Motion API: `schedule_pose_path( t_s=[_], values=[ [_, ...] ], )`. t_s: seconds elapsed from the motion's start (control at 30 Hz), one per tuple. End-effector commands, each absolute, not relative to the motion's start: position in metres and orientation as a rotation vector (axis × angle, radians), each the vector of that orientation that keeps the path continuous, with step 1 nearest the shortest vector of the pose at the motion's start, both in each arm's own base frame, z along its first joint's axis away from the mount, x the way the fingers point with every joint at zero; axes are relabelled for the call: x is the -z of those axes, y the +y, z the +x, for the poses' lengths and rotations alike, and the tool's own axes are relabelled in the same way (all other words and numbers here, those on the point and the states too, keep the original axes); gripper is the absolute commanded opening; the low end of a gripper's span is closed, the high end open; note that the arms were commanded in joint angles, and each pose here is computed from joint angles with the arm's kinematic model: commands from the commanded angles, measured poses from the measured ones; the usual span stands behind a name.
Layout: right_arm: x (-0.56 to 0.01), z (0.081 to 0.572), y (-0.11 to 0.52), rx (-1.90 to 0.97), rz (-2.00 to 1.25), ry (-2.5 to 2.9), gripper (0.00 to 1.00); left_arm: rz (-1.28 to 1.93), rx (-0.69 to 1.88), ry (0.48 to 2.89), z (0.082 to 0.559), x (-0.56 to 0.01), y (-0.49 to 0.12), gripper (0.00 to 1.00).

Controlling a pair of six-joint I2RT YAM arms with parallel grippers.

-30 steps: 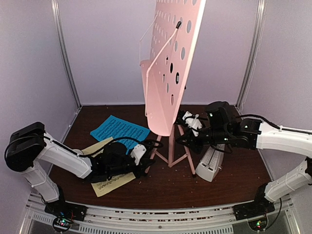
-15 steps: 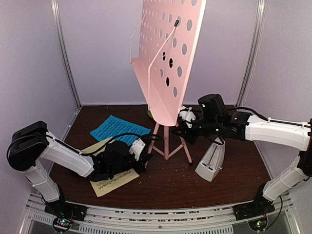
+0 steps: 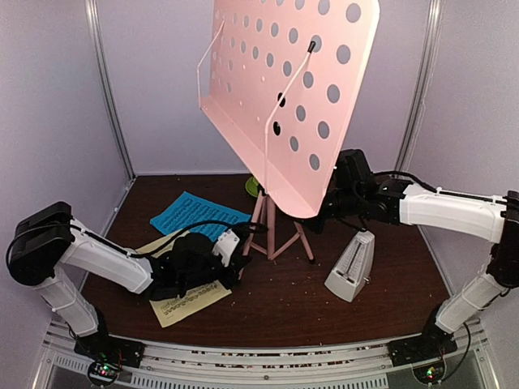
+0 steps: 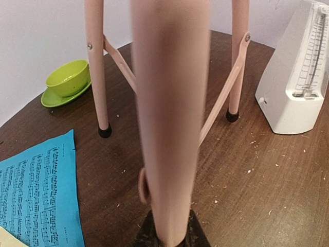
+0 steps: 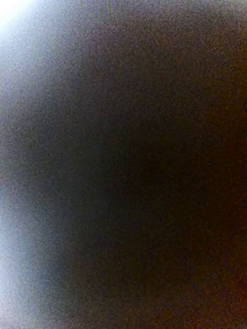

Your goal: Set up the instrument practice props

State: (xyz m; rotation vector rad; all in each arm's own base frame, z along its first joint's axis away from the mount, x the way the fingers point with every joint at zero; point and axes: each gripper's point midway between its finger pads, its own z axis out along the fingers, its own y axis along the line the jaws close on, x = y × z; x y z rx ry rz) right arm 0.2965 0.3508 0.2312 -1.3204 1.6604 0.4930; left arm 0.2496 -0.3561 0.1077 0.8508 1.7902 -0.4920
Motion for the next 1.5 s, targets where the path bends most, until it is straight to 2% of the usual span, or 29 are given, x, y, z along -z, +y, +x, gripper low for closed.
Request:
schedule_pose_path(
  t_s=[0.0, 0.13, 0.33, 0.47, 0.53, 0.67, 0.93, 1.1, 1.23, 1.4, 1.47],
  values=[
    [-0.238, 0.335, 0.329, -0.293, -1.287, 1.668, 0.15, 0.951, 0.409, 2.020, 0.240, -0.050, -0.345, 0.00],
    [-0.236, 0.338, 0.327, -0.281, -1.277, 1.681, 0.25, 0.900, 0.452, 2.045, 0.243, -0.050, -0.355, 0.00],
    [-0.252, 0.335, 0.323, -0.306, -1.202, 1.677, 0.57, 0.873, 0.479, 2.093, 0.238, -0.039, -0.355, 0.00],
    [-0.269, 0.332, 0.317, -0.340, -1.107, 1.677, 0.74, 0.908, 0.479, 2.084, 0.222, -0.040, -0.367, 0.00],
    [-0.271, 0.328, 0.312, -0.349, -1.074, 1.694, 0.78, 0.899, 0.485, 2.095, 0.216, -0.041, -0.371, 0.00],
    [-0.274, 0.320, 0.297, -0.372, -0.970, 1.721, 0.83, 0.880, 0.512, 2.118, 0.202, -0.045, -0.382, 0.00],
    [-0.263, 0.300, 0.273, -0.439, -0.831, 1.804, 0.84, 0.944, 0.639, 2.091, 0.171, -0.058, -0.408, 0.39],
    [-0.241, 0.286, 0.266, -0.449, -0.874, 1.881, 0.80, 1.054, 0.780, 1.895, 0.156, -0.096, -0.395, 0.68],
    [-0.230, 0.273, 0.265, -0.487, -0.912, 1.911, 0.78, 1.086, 0.873, 1.816, 0.169, -0.117, -0.360, 0.69],
    [-0.218, 0.259, 0.264, -0.519, -0.966, 1.913, 0.76, 1.067, 0.632, 1.803, 0.225, -0.128, -0.318, 0.68],
    [-0.211, 0.257, 0.263, -0.500, -1.005, 1.919, 0.75, 1.078, 0.618, 1.796, 0.248, -0.132, -0.315, 0.66]
  ],
)
